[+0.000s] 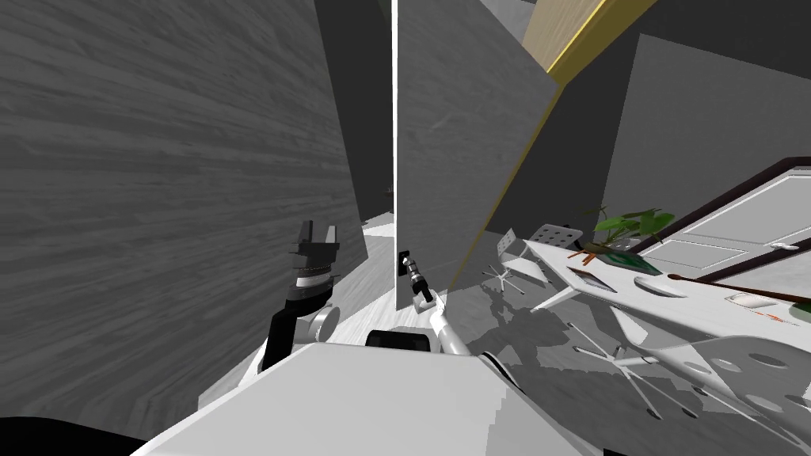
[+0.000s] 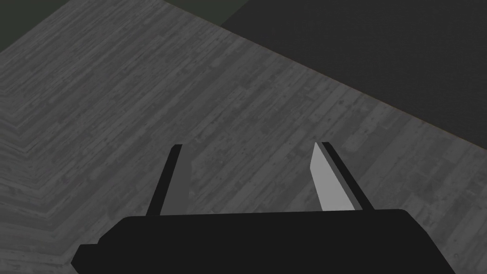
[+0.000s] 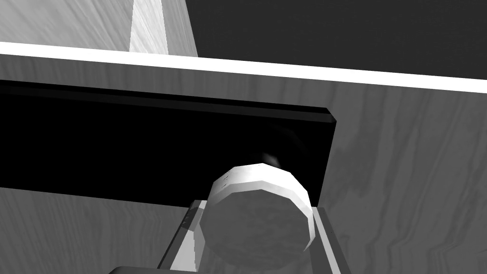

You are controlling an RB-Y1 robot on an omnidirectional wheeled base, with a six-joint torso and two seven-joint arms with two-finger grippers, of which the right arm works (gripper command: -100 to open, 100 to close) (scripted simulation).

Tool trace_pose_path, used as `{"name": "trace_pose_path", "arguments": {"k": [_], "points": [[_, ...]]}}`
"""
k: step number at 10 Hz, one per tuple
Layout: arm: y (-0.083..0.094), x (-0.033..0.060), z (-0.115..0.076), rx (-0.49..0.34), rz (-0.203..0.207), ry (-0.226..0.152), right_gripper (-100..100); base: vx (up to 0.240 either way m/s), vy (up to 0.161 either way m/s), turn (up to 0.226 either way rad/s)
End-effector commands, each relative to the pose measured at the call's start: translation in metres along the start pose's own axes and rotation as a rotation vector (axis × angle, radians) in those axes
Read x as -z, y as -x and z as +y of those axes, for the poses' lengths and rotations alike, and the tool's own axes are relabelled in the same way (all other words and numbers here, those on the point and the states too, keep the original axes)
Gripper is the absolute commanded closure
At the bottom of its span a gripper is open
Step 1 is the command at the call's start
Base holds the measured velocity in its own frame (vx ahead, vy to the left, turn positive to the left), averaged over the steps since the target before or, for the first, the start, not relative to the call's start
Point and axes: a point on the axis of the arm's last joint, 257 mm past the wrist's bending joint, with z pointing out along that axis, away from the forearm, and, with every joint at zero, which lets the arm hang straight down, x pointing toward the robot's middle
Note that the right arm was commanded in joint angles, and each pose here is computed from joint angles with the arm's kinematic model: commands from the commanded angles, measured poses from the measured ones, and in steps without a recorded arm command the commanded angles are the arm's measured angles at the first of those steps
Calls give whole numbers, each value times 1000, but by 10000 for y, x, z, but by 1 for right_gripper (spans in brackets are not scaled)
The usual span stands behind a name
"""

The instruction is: Push the door open

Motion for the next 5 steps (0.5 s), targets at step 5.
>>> {"name": "trace_pose_path", "arguments": {"k": [5], "points": [[436, -3, 0, 6, -71, -3, 100, 133, 158, -68]]}}
